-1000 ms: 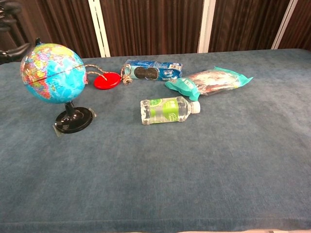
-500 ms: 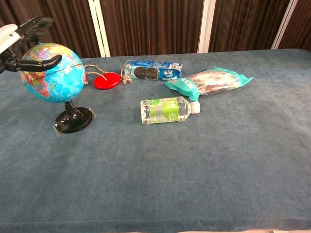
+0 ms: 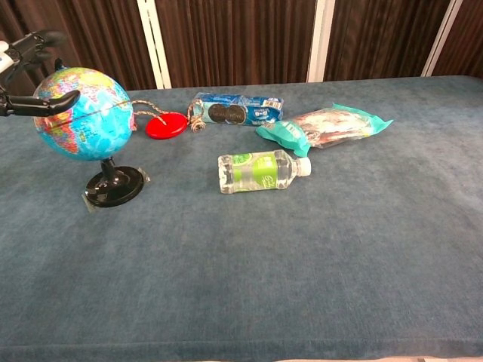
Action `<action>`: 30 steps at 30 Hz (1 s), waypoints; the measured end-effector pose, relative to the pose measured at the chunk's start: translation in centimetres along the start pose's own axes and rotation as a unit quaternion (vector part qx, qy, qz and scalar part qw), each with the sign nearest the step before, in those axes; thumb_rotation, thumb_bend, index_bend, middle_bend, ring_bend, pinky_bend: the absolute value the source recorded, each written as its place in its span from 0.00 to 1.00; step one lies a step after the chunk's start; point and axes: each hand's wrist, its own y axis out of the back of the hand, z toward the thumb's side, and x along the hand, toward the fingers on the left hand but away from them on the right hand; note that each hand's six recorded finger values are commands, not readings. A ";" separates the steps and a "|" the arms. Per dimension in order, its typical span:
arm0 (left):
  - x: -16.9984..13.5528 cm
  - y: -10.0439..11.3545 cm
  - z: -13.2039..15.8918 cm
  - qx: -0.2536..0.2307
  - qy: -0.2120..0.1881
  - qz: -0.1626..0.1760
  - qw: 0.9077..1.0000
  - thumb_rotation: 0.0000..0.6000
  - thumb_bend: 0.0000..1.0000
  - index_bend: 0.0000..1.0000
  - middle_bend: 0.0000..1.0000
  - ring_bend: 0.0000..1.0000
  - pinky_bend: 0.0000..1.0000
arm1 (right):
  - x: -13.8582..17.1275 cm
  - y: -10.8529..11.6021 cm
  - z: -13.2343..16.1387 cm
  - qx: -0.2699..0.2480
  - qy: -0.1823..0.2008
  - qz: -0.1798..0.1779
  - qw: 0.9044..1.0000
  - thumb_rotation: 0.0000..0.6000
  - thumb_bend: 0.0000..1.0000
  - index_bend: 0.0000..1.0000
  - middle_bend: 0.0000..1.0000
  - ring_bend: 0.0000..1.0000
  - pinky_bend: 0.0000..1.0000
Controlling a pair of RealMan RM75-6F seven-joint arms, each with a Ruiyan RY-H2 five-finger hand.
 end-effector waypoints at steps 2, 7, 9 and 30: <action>0.0 0.1 -0.2 0.003 0.003 0.000 1.000 0.83 0.32 0.00 0.00 0.00 0.06 | 0.0 0.0 0.0 -0.001 0.000 0.000 1.000 1.00 0.15 0.00 0.00 0.00 0.00; -0.1 0.2 -0.6 0.002 0.010 -0.001 1.000 0.84 0.31 0.00 0.00 0.00 0.06 | 0.0 0.0 0.0 -0.001 0.001 0.001 1.000 1.00 0.15 0.00 0.00 0.00 0.00; -0.1 0.2 -0.6 0.002 0.009 0.000 1.000 0.84 0.32 0.00 0.00 0.00 0.06 | 0.0 0.0 0.0 -0.001 0.001 0.002 1.000 1.00 0.15 0.00 0.00 0.00 0.00; -0.7 1.2 -1.9 0.005 0.025 0.007 1.000 0.88 0.32 0.00 0.00 0.00 0.06 | 0.0 -0.2 0.2 0.001 0.003 0.004 1.000 1.00 0.15 0.00 0.00 0.00 0.00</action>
